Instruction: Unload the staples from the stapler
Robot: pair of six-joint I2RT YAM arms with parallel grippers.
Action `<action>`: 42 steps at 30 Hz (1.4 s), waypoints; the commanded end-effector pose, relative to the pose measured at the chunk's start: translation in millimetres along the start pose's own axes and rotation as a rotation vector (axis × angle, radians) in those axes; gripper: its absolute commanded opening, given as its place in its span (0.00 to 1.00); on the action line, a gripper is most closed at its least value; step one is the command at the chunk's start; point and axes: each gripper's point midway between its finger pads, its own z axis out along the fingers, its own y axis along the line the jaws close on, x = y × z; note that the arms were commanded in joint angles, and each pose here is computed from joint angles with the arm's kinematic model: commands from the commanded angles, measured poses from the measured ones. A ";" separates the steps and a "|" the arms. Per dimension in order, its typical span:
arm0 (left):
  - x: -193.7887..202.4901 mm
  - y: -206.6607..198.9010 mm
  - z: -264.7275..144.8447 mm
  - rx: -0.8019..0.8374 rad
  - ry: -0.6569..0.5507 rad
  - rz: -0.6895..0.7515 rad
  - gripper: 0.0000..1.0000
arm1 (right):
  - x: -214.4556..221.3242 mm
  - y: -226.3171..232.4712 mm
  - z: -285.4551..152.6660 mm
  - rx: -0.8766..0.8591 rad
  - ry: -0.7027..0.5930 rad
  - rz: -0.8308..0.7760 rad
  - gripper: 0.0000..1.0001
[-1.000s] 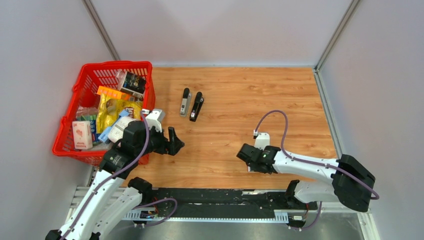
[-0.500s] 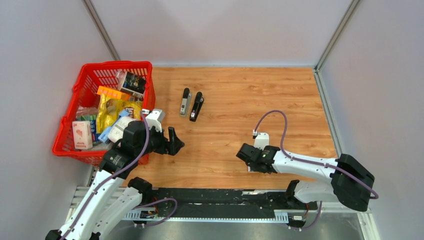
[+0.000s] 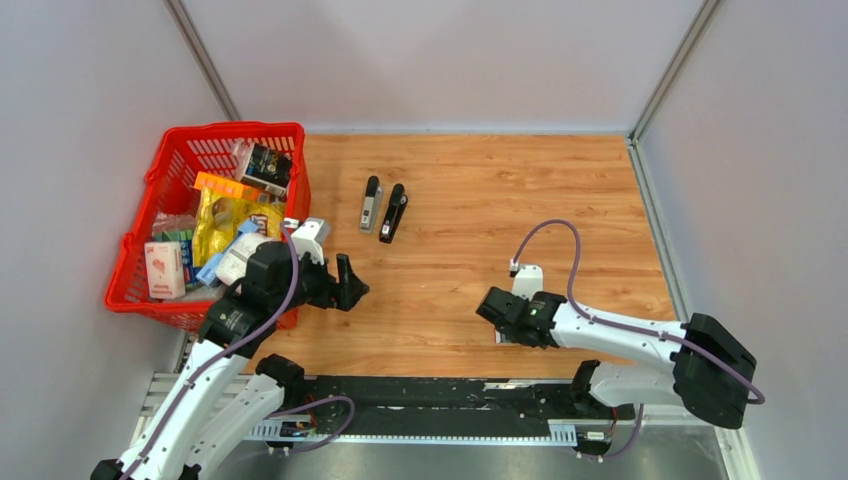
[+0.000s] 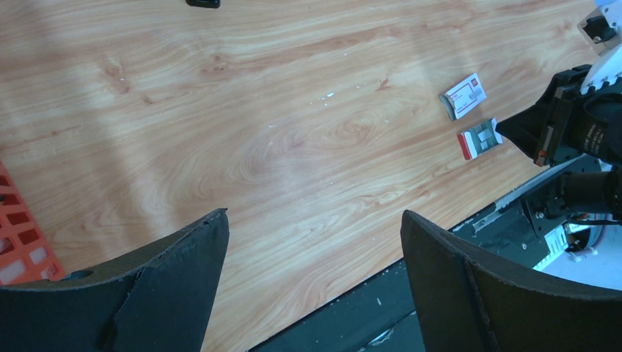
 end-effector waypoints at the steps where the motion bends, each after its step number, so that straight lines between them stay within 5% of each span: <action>1: -5.7 -3.9 -0.3 0.022 -0.026 0.005 0.94 | -14.8 1.6 -5.4 0.001 -0.050 0.030 0.00; 42: -6.8 -4.2 -1.9 0.022 -0.035 0.006 0.94 | -17.4 5.1 -2.6 0.024 -0.047 0.003 0.00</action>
